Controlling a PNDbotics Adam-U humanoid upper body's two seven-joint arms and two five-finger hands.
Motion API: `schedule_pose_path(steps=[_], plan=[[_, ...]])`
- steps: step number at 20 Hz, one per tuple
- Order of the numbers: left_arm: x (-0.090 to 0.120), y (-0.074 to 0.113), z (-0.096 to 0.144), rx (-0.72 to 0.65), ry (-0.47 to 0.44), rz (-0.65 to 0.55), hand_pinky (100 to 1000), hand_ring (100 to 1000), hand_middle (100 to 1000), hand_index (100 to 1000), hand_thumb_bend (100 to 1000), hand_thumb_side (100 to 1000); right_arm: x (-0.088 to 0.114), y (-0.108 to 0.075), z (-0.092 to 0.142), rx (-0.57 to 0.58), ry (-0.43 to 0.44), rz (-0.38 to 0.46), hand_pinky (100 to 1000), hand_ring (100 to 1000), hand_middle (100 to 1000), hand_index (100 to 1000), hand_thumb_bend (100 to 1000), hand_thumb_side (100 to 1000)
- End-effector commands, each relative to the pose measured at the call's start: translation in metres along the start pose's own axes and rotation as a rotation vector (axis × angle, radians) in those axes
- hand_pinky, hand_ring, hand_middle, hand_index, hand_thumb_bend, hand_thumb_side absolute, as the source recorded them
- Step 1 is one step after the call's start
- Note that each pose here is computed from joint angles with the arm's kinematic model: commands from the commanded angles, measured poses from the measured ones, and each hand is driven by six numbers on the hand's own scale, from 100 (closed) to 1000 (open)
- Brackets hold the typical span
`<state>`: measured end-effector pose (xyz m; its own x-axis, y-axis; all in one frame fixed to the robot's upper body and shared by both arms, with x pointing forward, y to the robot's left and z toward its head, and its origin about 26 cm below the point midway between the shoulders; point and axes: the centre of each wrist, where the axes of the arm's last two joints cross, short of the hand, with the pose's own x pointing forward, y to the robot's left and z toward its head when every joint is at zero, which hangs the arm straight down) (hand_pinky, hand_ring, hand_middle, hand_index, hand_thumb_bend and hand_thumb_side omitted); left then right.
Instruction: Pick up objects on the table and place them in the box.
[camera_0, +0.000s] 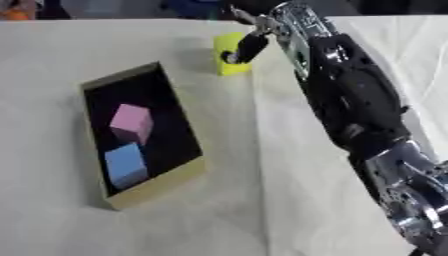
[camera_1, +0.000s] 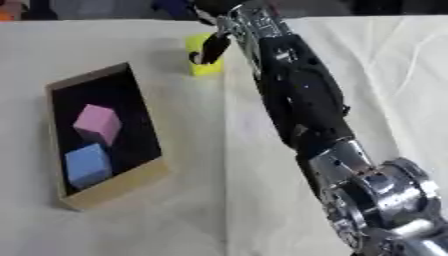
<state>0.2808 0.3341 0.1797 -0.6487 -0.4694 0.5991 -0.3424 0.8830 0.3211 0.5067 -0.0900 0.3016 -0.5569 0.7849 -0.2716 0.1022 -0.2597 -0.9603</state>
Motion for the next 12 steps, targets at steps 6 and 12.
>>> schedule_pose_path(steps=[6,12], plan=[[0.0062,0.0038,-0.0057,-0.01,-0.034,-0.019,604,661,780,818,100,709,-0.0123,-0.0231,0.0048,-0.013,0.077,0.038,871,937,807,900,370,356],[0.0065,0.0033,-0.0064,-0.013,-0.038,-0.018,603,661,781,818,100,709,-0.0085,-0.0159,0.0003,0.005,0.1,0.057,872,942,811,900,381,355]])
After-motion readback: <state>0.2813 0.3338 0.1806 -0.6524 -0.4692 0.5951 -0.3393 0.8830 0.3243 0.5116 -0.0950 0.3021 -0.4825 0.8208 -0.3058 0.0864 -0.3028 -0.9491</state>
